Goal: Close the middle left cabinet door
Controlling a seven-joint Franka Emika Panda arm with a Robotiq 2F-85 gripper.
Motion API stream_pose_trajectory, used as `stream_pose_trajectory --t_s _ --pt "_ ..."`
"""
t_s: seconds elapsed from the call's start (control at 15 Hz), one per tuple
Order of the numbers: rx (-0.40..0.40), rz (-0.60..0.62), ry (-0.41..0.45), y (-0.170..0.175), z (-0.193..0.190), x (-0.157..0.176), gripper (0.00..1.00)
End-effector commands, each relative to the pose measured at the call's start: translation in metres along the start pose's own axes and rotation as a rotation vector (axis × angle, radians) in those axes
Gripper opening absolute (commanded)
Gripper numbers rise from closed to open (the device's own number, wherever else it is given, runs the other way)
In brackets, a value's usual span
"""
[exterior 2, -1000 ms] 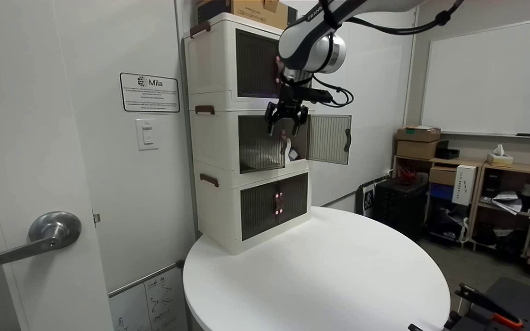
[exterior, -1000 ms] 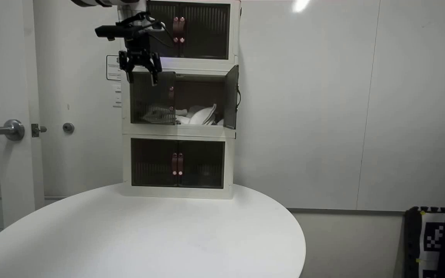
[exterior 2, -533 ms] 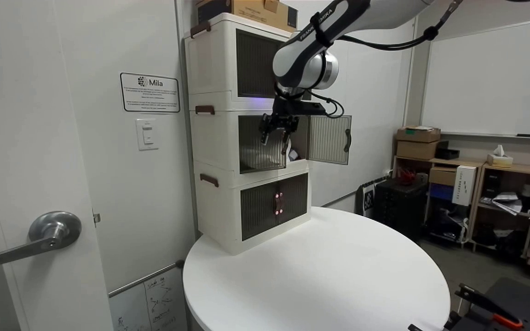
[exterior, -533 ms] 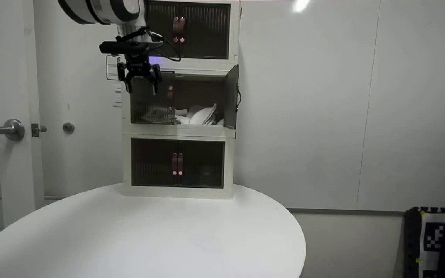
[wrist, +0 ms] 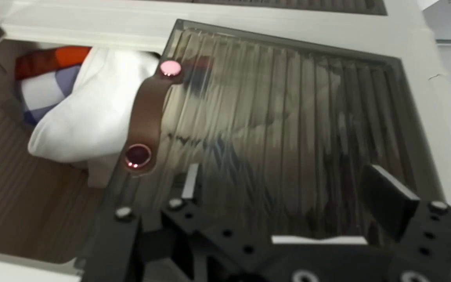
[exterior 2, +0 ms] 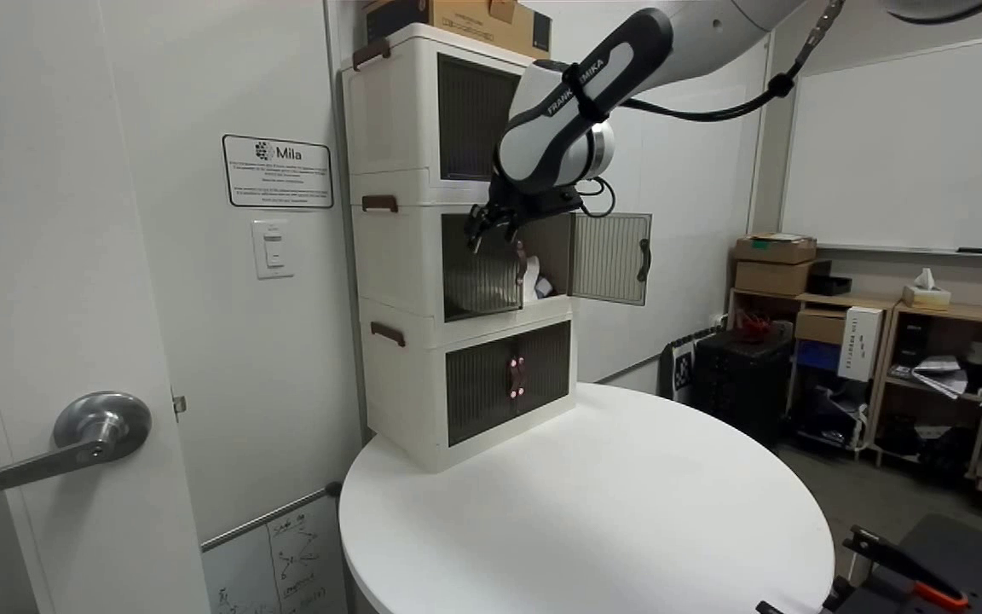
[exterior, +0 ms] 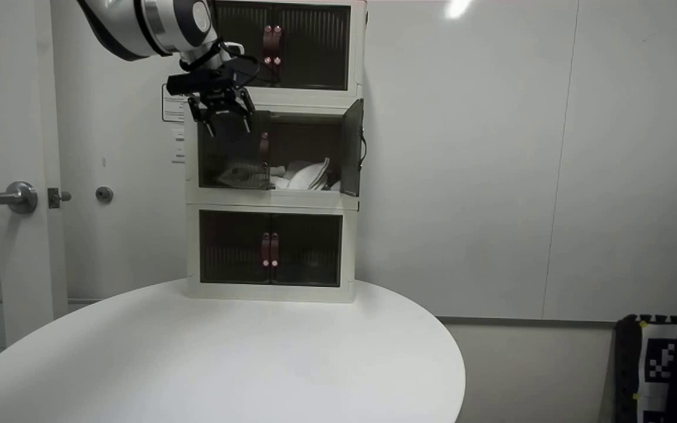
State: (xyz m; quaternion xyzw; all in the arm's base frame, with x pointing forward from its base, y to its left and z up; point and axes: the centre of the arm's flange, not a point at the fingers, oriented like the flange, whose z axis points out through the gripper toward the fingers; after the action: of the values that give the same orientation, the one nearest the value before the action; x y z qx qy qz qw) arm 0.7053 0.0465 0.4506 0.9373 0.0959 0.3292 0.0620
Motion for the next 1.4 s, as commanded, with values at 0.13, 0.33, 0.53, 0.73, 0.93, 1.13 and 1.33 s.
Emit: stream_pose_trajectory --t_s 0.13,0.33,0.53,0.73,0.93,1.13,1.33 --pt "-0.090 -0.004 0.088 0.006 0.022 0.020 1.00" --pt "-0.093 -0.007 0.095 0.005 0.021 0.020 1.00" --pt "-0.056 0.012 0.087 0.006 0.006 0.019 1.00" --pt "-0.013 0.023 0.074 0.009 -0.016 0.013 1.00" --pt "0.055 0.022 0.026 0.015 -0.040 -0.002 1.00" --pt "0.158 0.038 -0.066 0.009 -0.061 -0.028 1.00" --pt "0.273 0.059 -0.220 0.005 -0.081 -0.059 1.00"
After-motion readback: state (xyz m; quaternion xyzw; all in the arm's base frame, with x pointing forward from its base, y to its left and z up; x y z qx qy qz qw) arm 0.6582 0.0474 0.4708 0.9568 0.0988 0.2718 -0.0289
